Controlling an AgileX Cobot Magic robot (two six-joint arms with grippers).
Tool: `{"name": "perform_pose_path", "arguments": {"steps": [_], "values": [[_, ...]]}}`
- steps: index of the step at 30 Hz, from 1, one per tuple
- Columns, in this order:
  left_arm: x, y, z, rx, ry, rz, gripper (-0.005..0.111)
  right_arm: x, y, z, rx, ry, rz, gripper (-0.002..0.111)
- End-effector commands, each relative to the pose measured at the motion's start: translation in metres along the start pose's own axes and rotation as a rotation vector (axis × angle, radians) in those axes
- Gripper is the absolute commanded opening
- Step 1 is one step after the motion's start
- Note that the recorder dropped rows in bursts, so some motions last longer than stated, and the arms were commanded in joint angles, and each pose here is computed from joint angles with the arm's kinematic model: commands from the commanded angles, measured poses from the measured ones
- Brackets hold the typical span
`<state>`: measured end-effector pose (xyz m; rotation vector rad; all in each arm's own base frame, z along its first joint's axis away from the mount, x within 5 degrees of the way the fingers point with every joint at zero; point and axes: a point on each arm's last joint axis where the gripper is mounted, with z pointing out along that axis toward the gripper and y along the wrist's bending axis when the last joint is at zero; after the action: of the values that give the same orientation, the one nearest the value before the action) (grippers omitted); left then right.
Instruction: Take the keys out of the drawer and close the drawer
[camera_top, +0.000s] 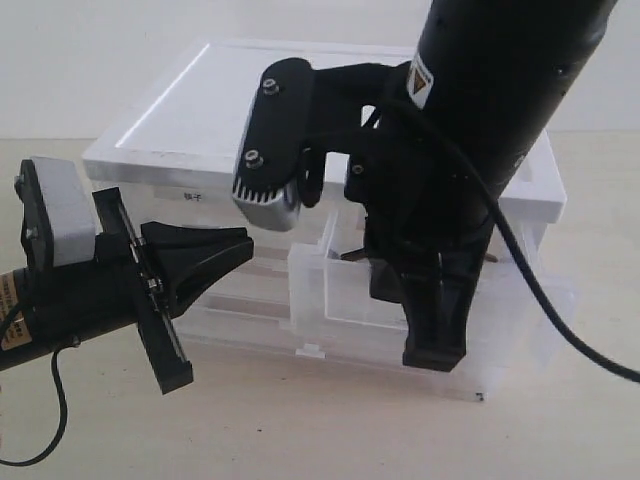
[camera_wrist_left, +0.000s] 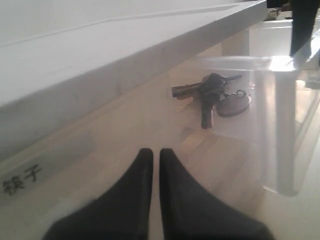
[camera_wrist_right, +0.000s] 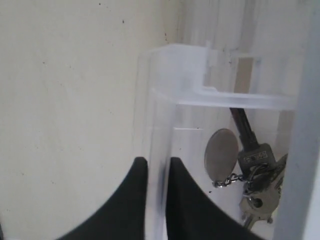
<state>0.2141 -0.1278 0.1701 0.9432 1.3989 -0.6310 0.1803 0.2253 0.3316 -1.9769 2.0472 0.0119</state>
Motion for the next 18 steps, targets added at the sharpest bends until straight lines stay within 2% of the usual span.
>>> {"name": "perform_pose_path", "arguments": {"steps": [1, 6, 12, 18], "values": [[-0.001, 0.000, 0.001, 0.003, -0.013, -0.010, 0.005, 0.003, 0.012, -0.031, 0.060, -0.088, -0.014, 0.000], [-0.002, 0.004, 0.001, -0.040, -0.017, -0.026, 0.005, 0.008, 0.017, -0.046, 0.060, -0.143, 0.048, 0.000], [-0.004, 0.008, 0.007, -0.029, -0.032, -0.010, 0.005, 0.015, 0.027, -0.025, -0.009, -0.092, 0.034, 0.000], [0.005, 0.013, 0.015, -0.027, -0.014, -0.030, 0.005, 0.019, 0.035, -0.012, -0.081, -0.075, 0.035, 0.000]]}}
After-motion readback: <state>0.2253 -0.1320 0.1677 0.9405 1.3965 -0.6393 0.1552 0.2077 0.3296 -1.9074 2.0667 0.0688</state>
